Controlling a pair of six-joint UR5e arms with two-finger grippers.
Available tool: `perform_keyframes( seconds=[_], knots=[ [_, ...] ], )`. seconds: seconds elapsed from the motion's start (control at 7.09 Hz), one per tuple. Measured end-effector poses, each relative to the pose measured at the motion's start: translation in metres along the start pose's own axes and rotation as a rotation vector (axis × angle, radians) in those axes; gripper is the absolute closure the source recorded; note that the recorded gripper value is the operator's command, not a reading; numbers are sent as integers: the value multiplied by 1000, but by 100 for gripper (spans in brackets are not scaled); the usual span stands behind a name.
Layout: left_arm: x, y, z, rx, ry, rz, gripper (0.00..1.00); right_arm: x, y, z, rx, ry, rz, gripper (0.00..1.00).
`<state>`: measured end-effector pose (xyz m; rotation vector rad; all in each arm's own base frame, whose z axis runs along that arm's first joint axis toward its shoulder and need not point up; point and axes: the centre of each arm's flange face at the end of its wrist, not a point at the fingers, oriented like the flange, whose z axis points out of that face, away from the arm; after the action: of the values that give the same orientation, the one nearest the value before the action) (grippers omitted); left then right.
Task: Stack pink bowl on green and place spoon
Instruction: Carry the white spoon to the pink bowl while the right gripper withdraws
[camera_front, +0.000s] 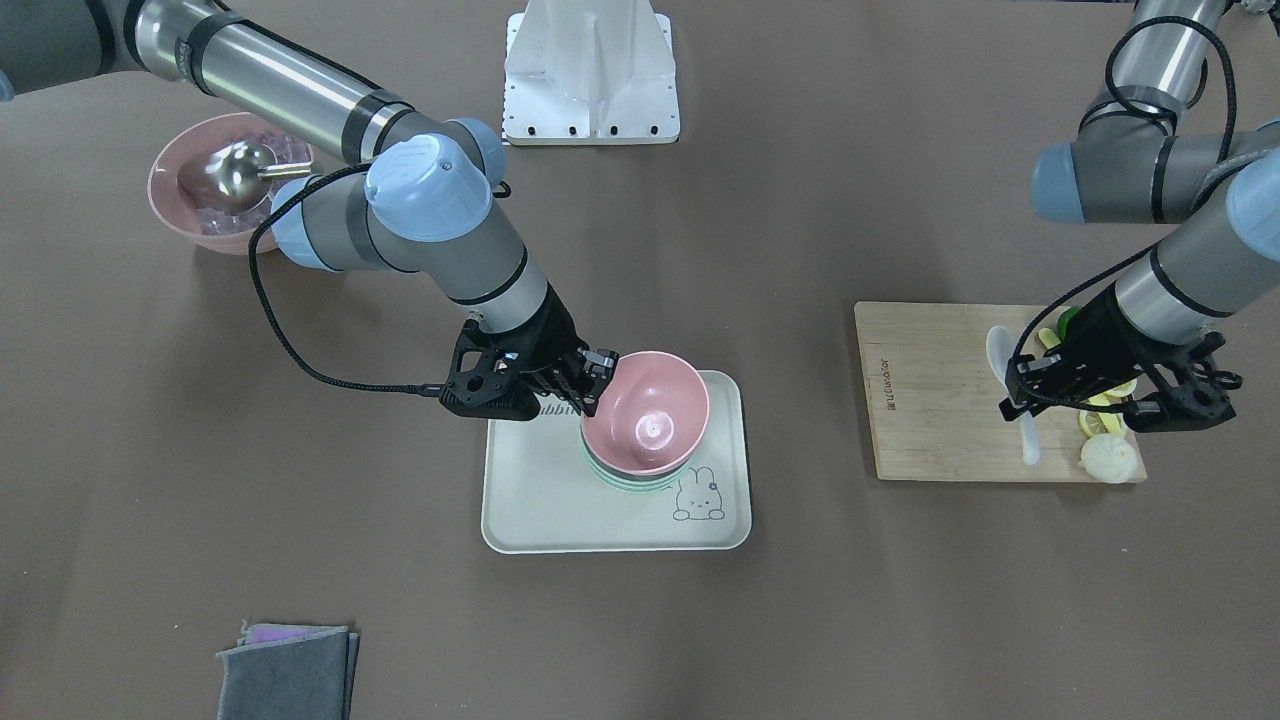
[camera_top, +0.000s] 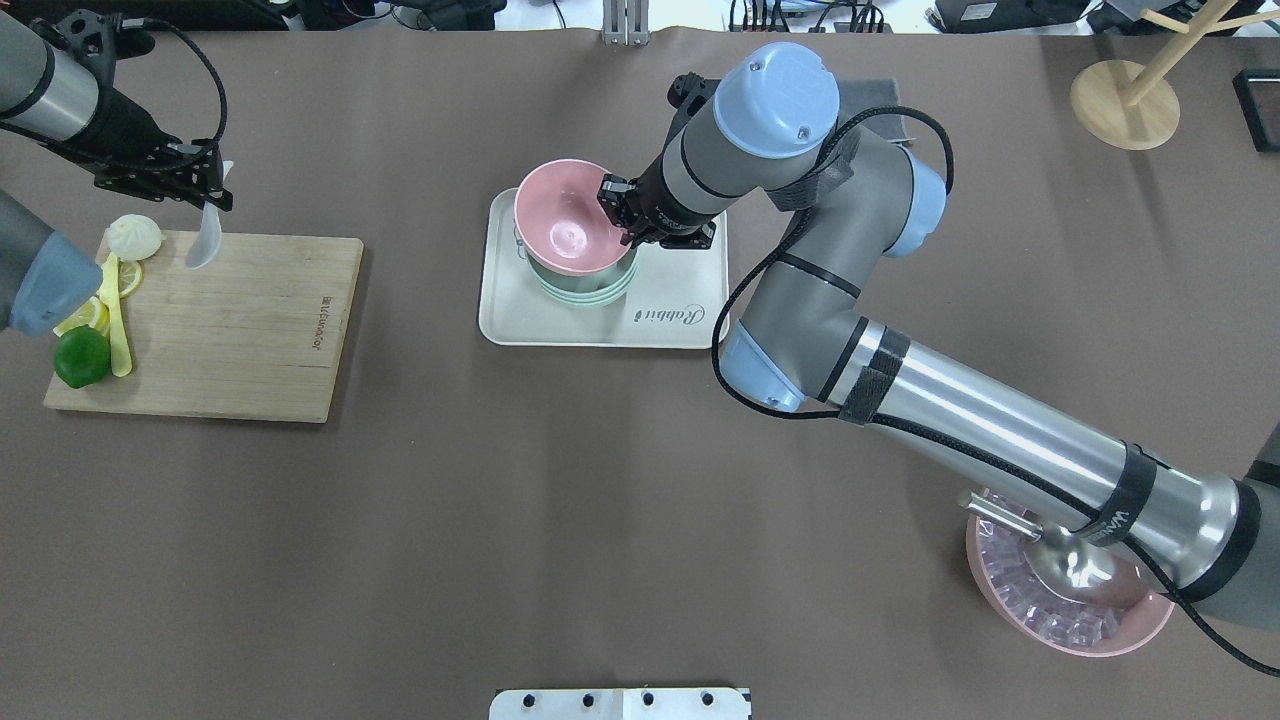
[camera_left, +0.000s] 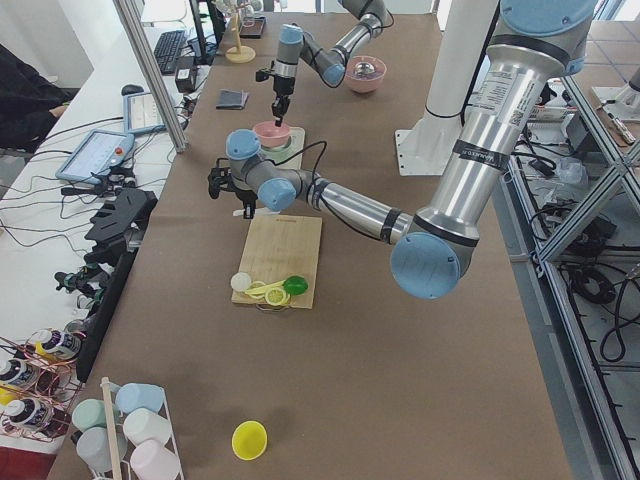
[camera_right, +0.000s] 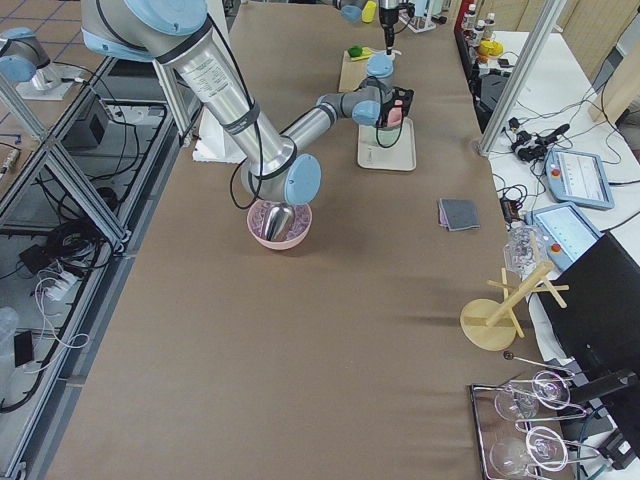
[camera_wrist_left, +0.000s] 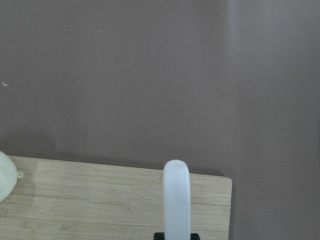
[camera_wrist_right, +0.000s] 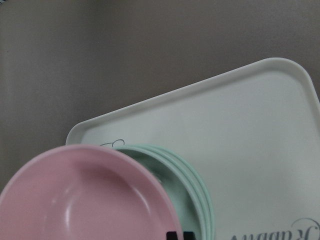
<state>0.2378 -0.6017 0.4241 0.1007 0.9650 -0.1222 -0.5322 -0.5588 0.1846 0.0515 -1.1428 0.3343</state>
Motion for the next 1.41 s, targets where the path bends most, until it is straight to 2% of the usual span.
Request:
perform_keyframes(
  seconds=[0.42, 0.71, 0.85, 1.13, 1.41],
  knots=[
    [1, 0, 0, -1, 1, 0, 100, -3, -2, -6, 26, -10, -55, 0],
    [29, -8, -9, 11, 26, 1, 100, -1, -32, -29, 72, -20, -77, 0],
    [66, -13, -16, 20, 60, -11, 100, 8, -52, -42, 84, -16, -95, 0],
    [163, -6, -19, 21, 138, -21, 100, 49, -101, -69, 57, 4, -146, 0],
    [249, 16, -5, 80, 179, 12, 100, 118, -156, -106, 2, 22, -195, 0]
  ],
)
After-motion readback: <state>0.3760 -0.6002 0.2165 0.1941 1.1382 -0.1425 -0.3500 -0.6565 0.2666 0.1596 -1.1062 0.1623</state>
